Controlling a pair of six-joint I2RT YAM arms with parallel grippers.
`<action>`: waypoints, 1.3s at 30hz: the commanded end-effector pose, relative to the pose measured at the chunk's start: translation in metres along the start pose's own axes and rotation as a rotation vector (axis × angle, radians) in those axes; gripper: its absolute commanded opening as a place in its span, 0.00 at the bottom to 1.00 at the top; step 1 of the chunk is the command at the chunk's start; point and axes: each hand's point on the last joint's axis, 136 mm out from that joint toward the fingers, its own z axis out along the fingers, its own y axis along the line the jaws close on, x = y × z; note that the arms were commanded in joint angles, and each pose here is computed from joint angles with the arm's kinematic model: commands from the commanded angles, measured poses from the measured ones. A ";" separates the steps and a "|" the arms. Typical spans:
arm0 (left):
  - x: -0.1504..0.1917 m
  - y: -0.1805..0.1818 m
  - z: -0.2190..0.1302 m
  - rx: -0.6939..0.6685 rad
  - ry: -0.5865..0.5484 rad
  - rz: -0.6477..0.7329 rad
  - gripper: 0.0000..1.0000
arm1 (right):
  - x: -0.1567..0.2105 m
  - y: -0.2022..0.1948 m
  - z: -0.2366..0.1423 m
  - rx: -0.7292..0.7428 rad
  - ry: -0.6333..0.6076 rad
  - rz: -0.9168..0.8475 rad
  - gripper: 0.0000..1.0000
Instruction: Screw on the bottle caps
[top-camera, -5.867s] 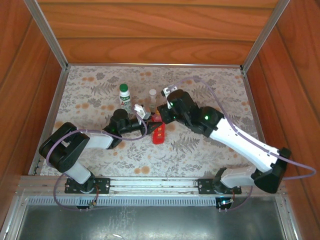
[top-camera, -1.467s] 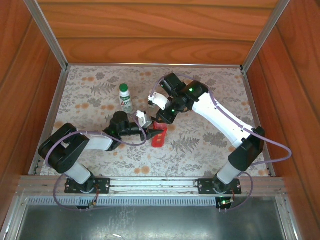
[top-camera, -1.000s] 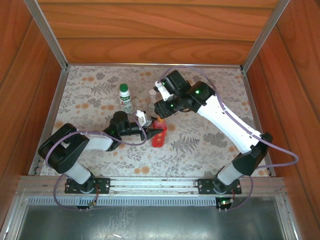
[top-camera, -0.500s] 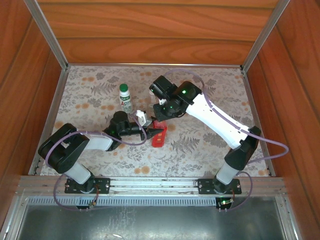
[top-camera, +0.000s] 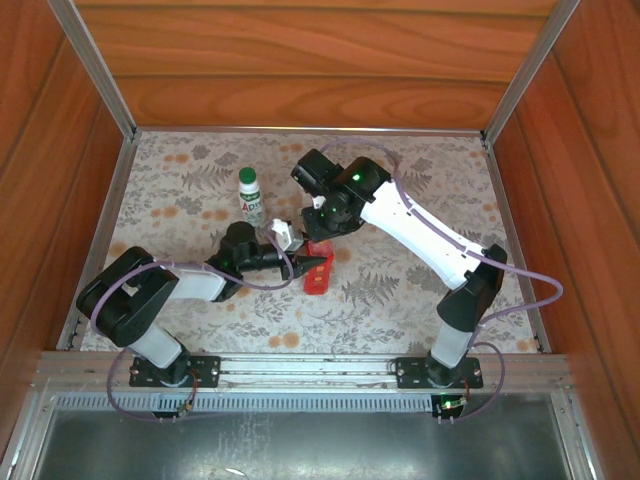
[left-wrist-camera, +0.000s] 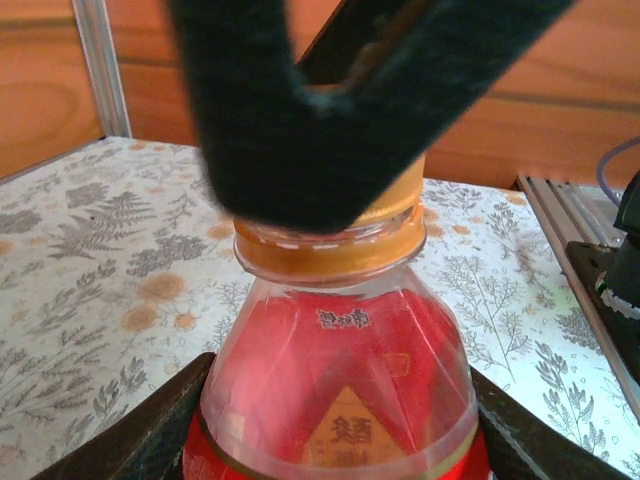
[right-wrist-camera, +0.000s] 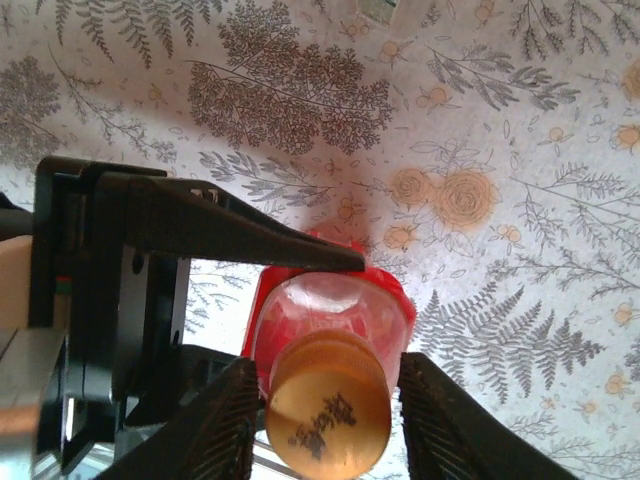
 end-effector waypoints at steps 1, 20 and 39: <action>0.024 -0.006 -0.001 0.052 0.083 -0.154 0.55 | 0.002 -0.003 -0.012 -0.012 0.009 -0.012 0.49; 0.029 -0.005 -0.001 0.082 0.094 -0.217 0.53 | -0.003 -0.007 -0.008 -0.054 0.032 -0.007 0.46; 0.032 -0.006 -0.004 0.072 0.100 -0.197 0.53 | -0.006 -0.003 0.006 -0.056 0.085 -0.024 0.37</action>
